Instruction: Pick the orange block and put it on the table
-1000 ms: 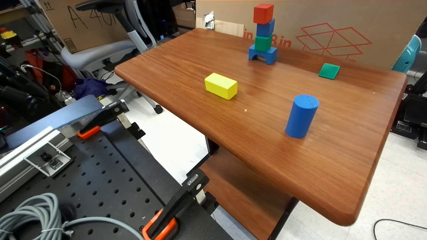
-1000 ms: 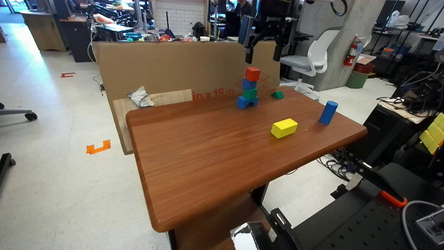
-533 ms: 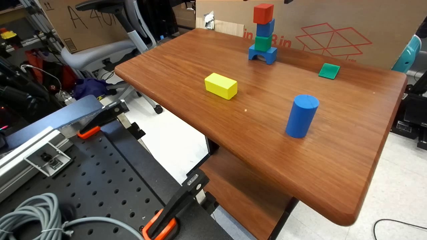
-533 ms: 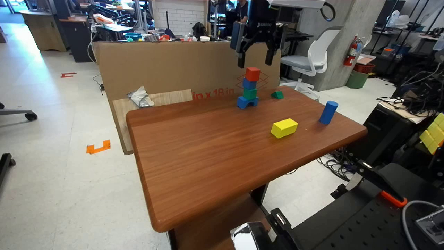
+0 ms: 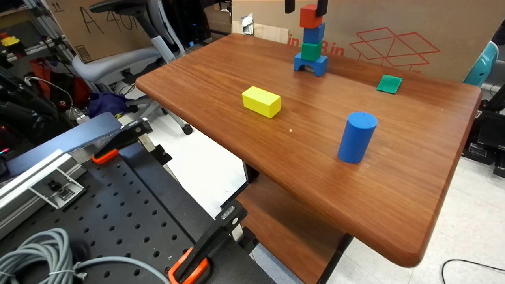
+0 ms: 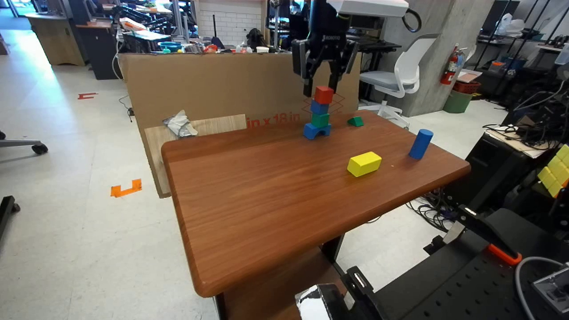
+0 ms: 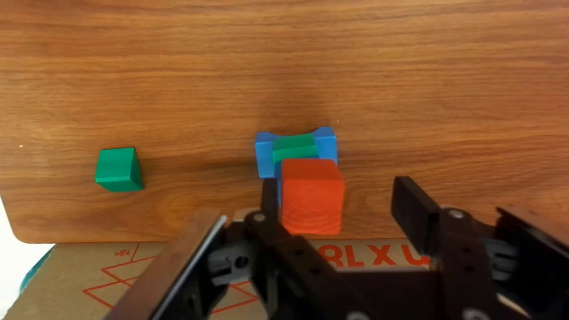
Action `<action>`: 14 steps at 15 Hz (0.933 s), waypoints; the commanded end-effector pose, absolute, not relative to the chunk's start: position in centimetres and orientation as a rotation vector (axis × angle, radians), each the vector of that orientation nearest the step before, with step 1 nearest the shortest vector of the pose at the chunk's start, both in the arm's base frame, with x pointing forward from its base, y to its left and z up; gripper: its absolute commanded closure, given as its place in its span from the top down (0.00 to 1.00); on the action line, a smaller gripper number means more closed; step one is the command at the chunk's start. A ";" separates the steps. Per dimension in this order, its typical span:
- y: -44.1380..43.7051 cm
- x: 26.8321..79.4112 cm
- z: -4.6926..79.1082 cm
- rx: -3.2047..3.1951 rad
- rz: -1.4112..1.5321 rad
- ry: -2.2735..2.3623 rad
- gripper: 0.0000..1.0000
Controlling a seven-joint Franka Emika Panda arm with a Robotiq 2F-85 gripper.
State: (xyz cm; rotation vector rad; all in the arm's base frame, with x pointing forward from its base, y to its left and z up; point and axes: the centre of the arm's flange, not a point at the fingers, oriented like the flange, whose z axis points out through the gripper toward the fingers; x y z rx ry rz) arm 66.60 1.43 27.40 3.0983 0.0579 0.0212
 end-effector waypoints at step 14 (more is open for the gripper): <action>5.7 68.0 30.3 3.173 0.043 0.112 0.09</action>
